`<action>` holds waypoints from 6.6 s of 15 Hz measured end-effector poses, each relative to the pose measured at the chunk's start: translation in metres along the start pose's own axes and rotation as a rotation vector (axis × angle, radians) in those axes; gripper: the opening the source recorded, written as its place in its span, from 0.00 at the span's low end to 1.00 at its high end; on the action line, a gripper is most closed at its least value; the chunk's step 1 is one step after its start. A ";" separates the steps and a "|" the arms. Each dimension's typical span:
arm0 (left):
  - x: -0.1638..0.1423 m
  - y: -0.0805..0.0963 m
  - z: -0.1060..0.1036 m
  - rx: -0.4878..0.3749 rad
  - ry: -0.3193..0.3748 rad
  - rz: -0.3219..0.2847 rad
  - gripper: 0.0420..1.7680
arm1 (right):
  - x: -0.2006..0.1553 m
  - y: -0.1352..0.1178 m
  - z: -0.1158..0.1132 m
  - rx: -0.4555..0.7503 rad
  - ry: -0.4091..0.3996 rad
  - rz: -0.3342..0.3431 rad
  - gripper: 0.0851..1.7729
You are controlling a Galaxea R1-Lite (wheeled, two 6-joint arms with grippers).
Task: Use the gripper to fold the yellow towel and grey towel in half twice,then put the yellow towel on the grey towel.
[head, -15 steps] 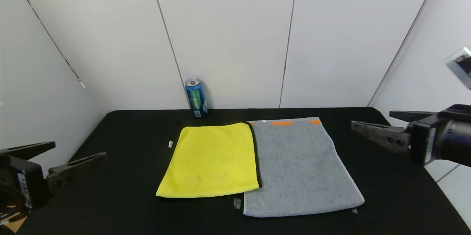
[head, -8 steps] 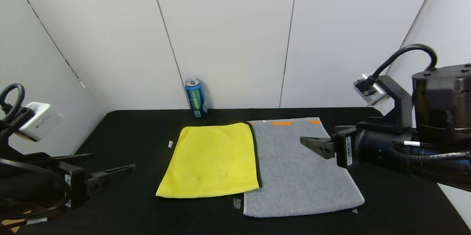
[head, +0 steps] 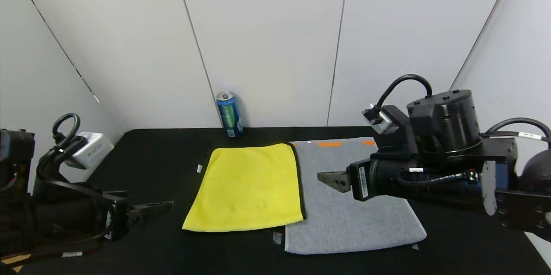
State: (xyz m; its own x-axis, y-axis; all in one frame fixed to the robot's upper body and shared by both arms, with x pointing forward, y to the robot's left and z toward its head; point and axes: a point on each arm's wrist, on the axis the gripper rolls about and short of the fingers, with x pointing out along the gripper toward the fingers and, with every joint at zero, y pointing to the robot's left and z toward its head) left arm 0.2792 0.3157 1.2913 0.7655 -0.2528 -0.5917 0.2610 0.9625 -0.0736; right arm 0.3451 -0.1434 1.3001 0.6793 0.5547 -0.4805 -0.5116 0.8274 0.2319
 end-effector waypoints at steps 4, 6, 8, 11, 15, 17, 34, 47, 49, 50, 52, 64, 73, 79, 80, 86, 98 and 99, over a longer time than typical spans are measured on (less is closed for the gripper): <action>0.021 0.004 -0.002 -0.049 0.060 -0.085 0.97 | 0.024 0.000 -0.001 0.115 0.072 0.141 0.96; 0.035 0.007 -0.001 -0.058 0.058 -0.098 0.97 | 0.037 -0.004 -0.004 0.145 0.099 0.157 0.96; 0.050 0.011 -0.004 -0.081 0.085 -0.100 0.97 | 0.050 -0.006 -0.007 0.153 0.122 0.156 0.96; 0.068 0.021 -0.010 -0.120 0.143 -0.081 0.97 | 0.066 -0.009 -0.015 0.157 0.152 0.148 0.96; 0.093 0.037 -0.013 -0.145 0.135 -0.054 0.97 | 0.079 -0.017 -0.021 0.167 0.168 0.141 0.96; 0.105 0.042 -0.020 -0.163 0.164 -0.063 0.97 | 0.083 -0.019 -0.023 0.172 0.174 0.136 0.96; 0.166 0.055 -0.044 -0.235 0.281 -0.120 0.97 | 0.087 -0.022 -0.024 0.229 0.178 0.122 0.96; 0.186 0.045 -0.039 -0.240 0.292 -0.153 0.97 | 0.087 -0.024 -0.023 0.251 0.177 0.115 0.96; 0.189 0.045 -0.038 -0.240 0.291 -0.153 0.97 | 0.087 -0.024 -0.023 0.256 0.177 0.114 0.96; 0.190 0.045 -0.038 -0.239 0.291 -0.152 0.92 | 0.087 -0.024 -0.023 0.257 0.175 0.114 0.96; 0.191 0.046 -0.039 -0.241 0.296 -0.150 0.72 | 0.086 -0.024 -0.023 0.257 0.175 0.113 0.96; 0.191 0.046 -0.042 -0.246 0.306 -0.151 0.06 | 0.091 -0.021 -0.028 0.287 0.197 0.115 0.96; 0.185 0.047 -0.038 -0.243 0.285 -0.146 0.06 | 0.114 -0.015 -0.053 0.306 0.287 0.108 0.96; 0.179 0.046 -0.035 -0.241 0.272 -0.145 0.06 | 0.127 -0.006 -0.067 0.292 0.336 0.118 0.96; 0.178 0.046 -0.035 -0.240 0.269 -0.146 0.06 | 0.129 -0.006 -0.069 0.293 0.339 0.118 0.96; 0.169 0.044 -0.030 -0.233 0.247 -0.145 0.06 | 0.140 -0.004 -0.069 0.310 0.356 0.114 0.96; 0.163 0.043 -0.026 -0.227 0.225 -0.145 0.06 | 0.158 0.002 -0.064 0.296 0.378 0.063 0.96; 0.163 0.044 -0.025 -0.227 0.224 -0.144 0.06 | 0.159 0.002 -0.065 0.289 0.383 0.035 0.96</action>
State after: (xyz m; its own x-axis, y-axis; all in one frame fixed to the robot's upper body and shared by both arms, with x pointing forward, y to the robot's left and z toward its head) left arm 0.4002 0.3190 1.1714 0.5755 -0.3841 -0.7220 0.2006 0.9222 -0.3307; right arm 0.4179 -0.0591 1.1693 0.3936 0.5553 -0.7326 -0.3263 0.8294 0.4534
